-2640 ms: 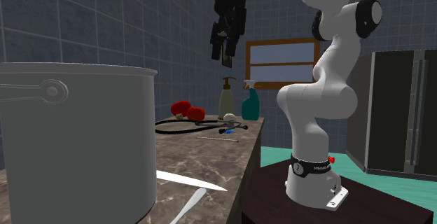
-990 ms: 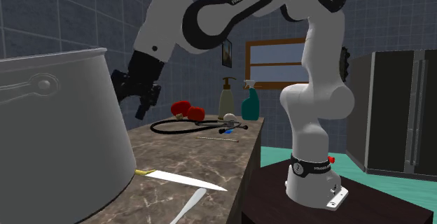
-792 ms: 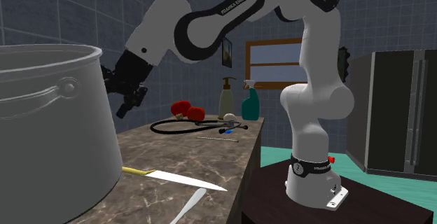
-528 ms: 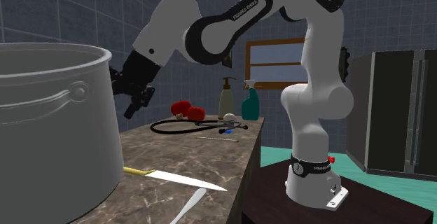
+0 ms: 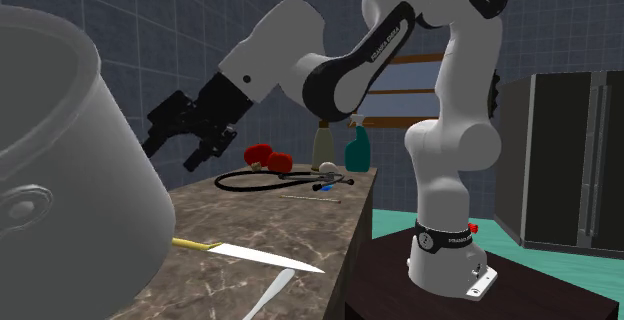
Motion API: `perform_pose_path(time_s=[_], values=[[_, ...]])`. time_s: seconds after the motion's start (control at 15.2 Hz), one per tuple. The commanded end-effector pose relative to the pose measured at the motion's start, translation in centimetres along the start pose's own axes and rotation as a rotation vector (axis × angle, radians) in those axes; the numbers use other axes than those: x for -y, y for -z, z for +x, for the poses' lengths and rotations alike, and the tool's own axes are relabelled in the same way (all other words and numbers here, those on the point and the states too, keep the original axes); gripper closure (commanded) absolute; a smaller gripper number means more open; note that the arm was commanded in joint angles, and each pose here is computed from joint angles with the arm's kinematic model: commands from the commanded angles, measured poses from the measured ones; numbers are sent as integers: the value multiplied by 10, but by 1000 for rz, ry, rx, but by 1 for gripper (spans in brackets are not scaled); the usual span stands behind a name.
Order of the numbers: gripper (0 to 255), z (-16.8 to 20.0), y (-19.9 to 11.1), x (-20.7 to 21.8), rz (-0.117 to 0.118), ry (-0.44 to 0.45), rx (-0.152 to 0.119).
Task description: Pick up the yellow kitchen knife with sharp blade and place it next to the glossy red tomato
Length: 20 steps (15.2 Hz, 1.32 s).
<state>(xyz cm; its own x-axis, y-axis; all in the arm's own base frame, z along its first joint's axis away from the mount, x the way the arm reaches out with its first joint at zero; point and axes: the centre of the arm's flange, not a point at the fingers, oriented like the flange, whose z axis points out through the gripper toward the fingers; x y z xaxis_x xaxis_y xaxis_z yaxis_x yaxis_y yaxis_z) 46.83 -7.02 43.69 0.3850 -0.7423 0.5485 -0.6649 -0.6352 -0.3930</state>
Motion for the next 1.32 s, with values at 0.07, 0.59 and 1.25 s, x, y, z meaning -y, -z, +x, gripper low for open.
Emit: perform_pose_path(time_s=[0.07, 0.59, 1.25], values=[[0, -26, -8, -6, -74, 15, 23], [0, -107, -22, -29, -284, 64, 83], [0, -113, -61, -41, -290, 65, 85]])
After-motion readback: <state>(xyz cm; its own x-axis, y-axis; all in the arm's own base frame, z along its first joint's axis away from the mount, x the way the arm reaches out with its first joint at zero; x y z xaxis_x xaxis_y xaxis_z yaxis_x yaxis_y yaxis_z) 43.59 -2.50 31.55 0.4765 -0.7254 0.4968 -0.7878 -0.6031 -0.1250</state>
